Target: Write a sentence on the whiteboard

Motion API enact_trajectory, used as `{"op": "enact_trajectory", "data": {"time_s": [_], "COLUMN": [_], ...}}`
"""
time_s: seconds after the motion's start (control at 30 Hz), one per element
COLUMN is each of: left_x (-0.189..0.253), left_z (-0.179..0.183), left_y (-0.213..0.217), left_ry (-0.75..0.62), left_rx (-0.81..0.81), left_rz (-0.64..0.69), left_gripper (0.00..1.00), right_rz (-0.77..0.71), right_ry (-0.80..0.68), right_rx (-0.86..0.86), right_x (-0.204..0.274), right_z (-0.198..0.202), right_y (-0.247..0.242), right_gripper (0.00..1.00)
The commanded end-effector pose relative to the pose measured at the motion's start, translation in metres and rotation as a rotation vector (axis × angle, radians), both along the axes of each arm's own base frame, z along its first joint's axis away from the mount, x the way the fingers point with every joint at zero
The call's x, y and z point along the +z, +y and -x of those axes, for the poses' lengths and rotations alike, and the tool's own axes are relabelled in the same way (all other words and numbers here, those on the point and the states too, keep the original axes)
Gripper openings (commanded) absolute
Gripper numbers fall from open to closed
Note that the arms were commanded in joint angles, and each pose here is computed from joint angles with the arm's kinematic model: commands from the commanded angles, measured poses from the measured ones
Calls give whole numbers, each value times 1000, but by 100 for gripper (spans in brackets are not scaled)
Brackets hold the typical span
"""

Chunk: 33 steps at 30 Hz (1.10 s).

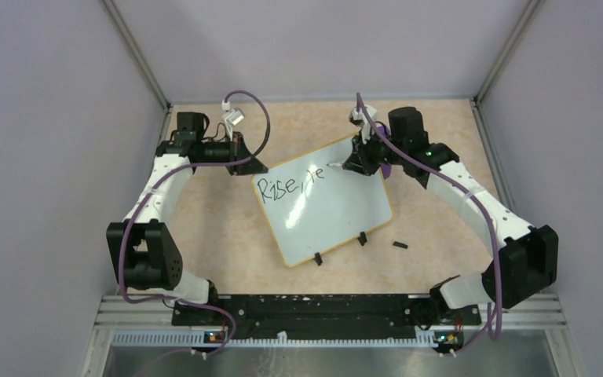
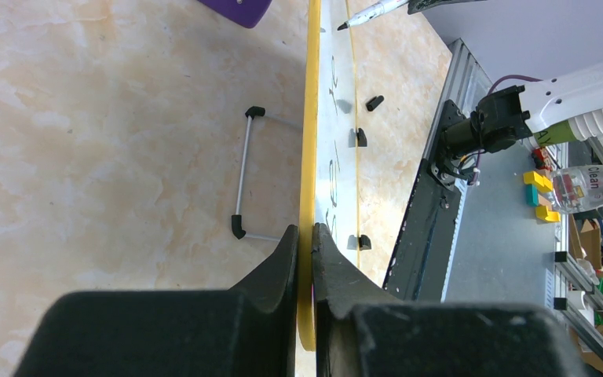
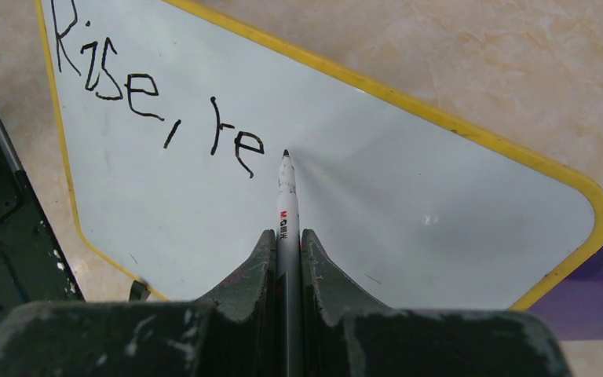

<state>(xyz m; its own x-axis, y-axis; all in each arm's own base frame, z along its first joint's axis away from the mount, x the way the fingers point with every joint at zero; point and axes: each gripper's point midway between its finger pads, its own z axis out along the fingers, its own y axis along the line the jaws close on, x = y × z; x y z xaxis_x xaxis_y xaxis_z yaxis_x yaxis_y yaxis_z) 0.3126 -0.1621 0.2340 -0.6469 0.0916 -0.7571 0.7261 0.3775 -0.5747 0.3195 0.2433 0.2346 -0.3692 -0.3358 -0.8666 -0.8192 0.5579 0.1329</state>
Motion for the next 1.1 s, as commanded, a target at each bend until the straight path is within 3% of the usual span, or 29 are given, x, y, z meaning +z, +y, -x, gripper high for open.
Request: {"op": "enact_trajectory", "data": {"time_s": [0.0,0.5,1.07], "left_x": [-9,-11,-11], "left_z": [4,3,3], "left_y": [-2,-2,-2], "left_ry": [25,26,27], "left_rx": [-7,-7,-7], "left_rz": [-25,-29,-31], "left_gripper": [0,0,0], "right_rz": [-8,-2,19], "right_ry": [-29,-36,-15], "right_rx": [-2,-4,32], "right_x": [5,5,-8], "right_z": [-7,-17,-1], "right_y": [2,8,13], "right_gripper": [0,0,0]}}
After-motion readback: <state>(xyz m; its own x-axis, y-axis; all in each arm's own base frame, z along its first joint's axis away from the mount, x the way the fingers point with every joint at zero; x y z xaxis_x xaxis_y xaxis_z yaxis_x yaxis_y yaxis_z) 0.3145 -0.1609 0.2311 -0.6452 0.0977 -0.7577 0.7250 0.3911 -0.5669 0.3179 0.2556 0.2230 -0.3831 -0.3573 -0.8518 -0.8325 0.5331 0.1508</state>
